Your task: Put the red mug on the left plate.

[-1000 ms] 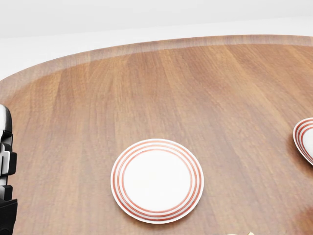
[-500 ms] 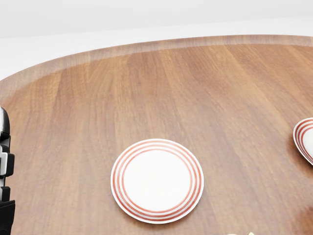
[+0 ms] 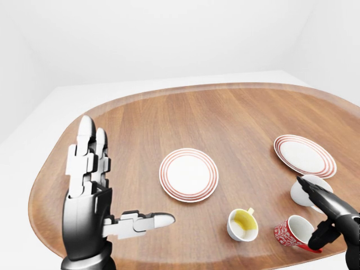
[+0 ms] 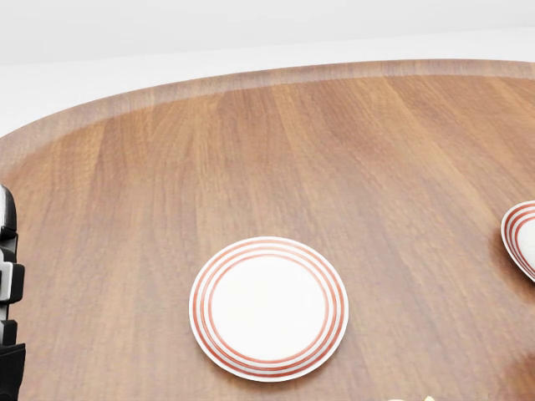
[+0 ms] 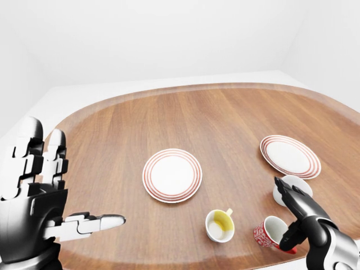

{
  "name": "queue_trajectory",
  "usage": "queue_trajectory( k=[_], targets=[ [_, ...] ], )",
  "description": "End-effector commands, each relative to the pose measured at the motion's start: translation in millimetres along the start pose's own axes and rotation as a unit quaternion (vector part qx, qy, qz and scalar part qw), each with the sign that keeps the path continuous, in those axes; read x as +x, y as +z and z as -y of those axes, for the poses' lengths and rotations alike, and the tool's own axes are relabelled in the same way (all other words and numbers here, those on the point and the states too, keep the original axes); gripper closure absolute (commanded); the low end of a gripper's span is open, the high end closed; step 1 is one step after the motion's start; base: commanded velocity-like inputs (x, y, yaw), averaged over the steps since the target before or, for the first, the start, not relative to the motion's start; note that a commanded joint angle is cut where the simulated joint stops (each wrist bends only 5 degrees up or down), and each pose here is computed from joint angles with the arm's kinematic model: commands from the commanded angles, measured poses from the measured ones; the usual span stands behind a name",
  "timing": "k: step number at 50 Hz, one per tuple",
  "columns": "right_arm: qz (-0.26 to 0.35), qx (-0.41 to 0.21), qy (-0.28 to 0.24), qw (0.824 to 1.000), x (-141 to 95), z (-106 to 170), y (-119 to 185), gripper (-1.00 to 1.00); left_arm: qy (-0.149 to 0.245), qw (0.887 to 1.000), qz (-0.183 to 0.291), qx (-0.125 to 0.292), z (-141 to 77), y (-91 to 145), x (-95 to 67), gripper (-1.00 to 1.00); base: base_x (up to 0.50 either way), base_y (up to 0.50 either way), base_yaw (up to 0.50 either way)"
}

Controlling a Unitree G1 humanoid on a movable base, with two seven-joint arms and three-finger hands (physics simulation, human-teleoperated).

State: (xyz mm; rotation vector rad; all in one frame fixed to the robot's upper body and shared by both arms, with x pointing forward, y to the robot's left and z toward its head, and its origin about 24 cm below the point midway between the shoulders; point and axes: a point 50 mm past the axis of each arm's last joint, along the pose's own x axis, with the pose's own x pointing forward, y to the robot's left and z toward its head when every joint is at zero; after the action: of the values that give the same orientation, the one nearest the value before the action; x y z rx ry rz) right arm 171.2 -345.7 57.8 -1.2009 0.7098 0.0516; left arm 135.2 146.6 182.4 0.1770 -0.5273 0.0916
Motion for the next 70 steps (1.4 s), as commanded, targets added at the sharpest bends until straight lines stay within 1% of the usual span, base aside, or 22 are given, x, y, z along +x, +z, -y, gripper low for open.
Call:
queue_trajectory(
  k=[1, 8, 10, 13, 16, 19, 23, 32, 36, 37, 41, 48, 51, 57, 64, 70],
  targets=[
    [0.011, -0.003, 0.015, 1.000, 5.9, -5.0, 5.9, -1.00, 0.001, 1.000, -0.002, 0.000, -0.5, -0.3, -0.4, -1.00, 0.00, 0.00, 0.00],
    [0.017, -0.002, 0.023, 1.000, 7.5, -8.0, 8.3, -1.00, 0.002, 1.000, -0.008, 0.001, -1.4, -1.3, -1.7, -1.00, 0.00, 0.00, 0.00],
    [0.030, 0.014, 0.021, 0.999, 6.7, -8.2, 10.0, -1.00, 0.003, 1.000, -0.008, 0.001, -1.8, -1.5, -1.8, -1.00, 0.00, 0.00, 0.00],
    [0.073, 0.059, 0.003, 0.996, 1.7, -4.8, 17.8, -1.00, 0.003, 1.000, -0.007, 0.001, -1.8, -1.2, -1.4, -1.00, 0.00, 0.00, 0.00],
    [0.091, 0.077, -0.006, 0.993, -1.0, -3.2, 21.7, -1.00, 0.003, 1.000, -0.007, 0.001, -1.7, -1.2, -1.4, -1.00, 0.00, 0.00, 0.00],
    [0.072, 0.061, 0.006, 0.995, -0.3, -9.4, 18.6, -1.00, 0.002, 1.000, -0.007, 0.001, -1.6, -1.3, -1.5, -1.00, 0.00, 0.00, 0.00],
    [0.058, 0.056, 0.025, 0.996, 3.9, -17.2, 15.2, -1.00, 0.002, 1.000, -0.007, 0.001, -1.4, -1.2, -1.4, -1.00, 0.00, 0.00, 0.00],
    [0.055, 0.054, 0.042, 0.996, 6.1, -24.9, 14.6, -1.00, 0.003, 1.000, -0.008, 0.001, -1.9, -1.5, -1.7, -1.00, 0.00, 0.00, 0.00],
    [0.039, 0.055, 0.069, 0.995, 6.4, -39.3, 8.5, -1.00, 0.004, 1.000, -0.010, 0.001, -2.8, -1.9, -2.0, -1.00, 0.00, 0.00, 0.00],
    [0.029, 0.050, 0.087, 0.995, 3.7, -50.6, 5.8, -1.00, 0.005, 1.000, -0.010, 0.001, -2.8, -1.8, -1.9, -1.00, 0.00, 0.00, 0.00],
    [0.023, 0.042, 0.100, 0.994, 1.0, -60.8, 7.3, -1.00, 0.002, 1.000, -0.006, 0.001, -1.5, -1.1, -1.3, -1.00, 0.00, 0.00, 0.00],
    [0.008, 0.025, 0.116, 0.993, 8.0, -62.4, 3.1, -1.00, 0.004, 1.000, -0.010, 0.001, -2.5, -1.8, -2.0, -1.00, 0.00, 0.00, 0.00],
    [0.008, 0.025, 0.116, 0.993, 8.1, -62.0, 2.7, -1.00, 0.003, 1.000, -0.009, 0.001, -2.0, -1.6, -1.8, -1.00, 0.00, 0.00, 0.00],
    [-0.008, 0.032, 0.121, 0.992, 10.9, -59.0, -9.3, -1.00, 0.003, 1.000, -0.008, 0.001, -1.7, -1.4, -1.6, -1.00, 0.00, 0.00, 0.00],
    [-0.025, 0.036, 0.133, 0.990, 10.6, -62.0, -19.9, -1.00, -0.001, 1.000, -0.001, 0.002, 1.3, 0.2, -0.4, -1.00, 0.00, 0.00, 0.00],
    [-0.030, 0.035, 0.140, 0.989, 11.4, -64.0, -22.5, -1.00, -0.001, 1.000, 0.000, 0.002, 1.7, 0.4, -0.3, -1.00, 0.00, 0.00, 0.00]
  ],
)
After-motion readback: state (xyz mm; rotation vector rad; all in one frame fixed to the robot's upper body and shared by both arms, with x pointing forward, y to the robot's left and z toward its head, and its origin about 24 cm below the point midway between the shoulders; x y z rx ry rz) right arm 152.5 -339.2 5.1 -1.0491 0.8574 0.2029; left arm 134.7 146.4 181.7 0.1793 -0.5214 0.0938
